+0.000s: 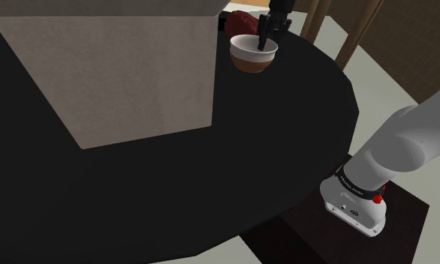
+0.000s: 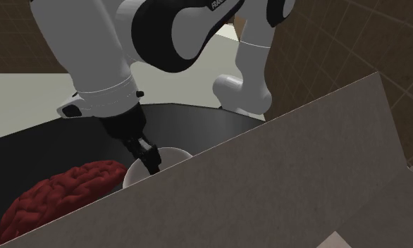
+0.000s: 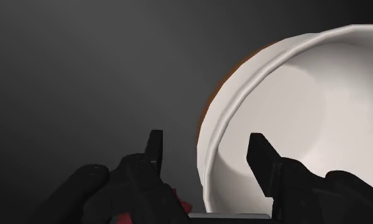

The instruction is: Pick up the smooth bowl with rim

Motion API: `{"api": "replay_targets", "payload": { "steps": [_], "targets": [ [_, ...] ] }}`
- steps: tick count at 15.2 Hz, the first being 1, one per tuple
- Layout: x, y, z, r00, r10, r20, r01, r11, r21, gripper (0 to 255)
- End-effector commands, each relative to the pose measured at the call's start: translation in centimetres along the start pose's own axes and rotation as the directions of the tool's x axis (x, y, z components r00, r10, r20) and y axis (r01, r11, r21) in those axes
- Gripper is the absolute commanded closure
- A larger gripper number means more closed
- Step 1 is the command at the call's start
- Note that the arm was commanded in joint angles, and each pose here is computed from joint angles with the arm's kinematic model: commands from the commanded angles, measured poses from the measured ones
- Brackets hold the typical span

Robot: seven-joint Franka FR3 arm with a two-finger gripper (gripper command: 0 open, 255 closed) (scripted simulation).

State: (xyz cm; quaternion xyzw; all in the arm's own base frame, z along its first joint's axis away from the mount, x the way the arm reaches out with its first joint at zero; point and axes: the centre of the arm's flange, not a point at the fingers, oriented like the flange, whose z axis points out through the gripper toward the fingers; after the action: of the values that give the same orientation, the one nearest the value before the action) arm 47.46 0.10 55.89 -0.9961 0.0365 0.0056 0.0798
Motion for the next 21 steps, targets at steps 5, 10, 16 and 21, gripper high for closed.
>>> {"api": "replay_targets", "payload": {
  "steps": [5,10,16,21],
  "targets": [
    [-0.1,0.0,0.1,1.0,0.0,0.0,0.0,1.0,0.0,255],
    [0.0,-0.1,-0.5,1.0,0.0,0.0,0.0,1.0,0.0,255],
    [-0.1,-0.6,-3.6,1.0,0.0,0.0,0.0,1.0,0.0,255],
    [-0.1,-1.0,-6.2,1.0,0.0,0.0,0.0,1.0,0.0,255]
  ]
}}
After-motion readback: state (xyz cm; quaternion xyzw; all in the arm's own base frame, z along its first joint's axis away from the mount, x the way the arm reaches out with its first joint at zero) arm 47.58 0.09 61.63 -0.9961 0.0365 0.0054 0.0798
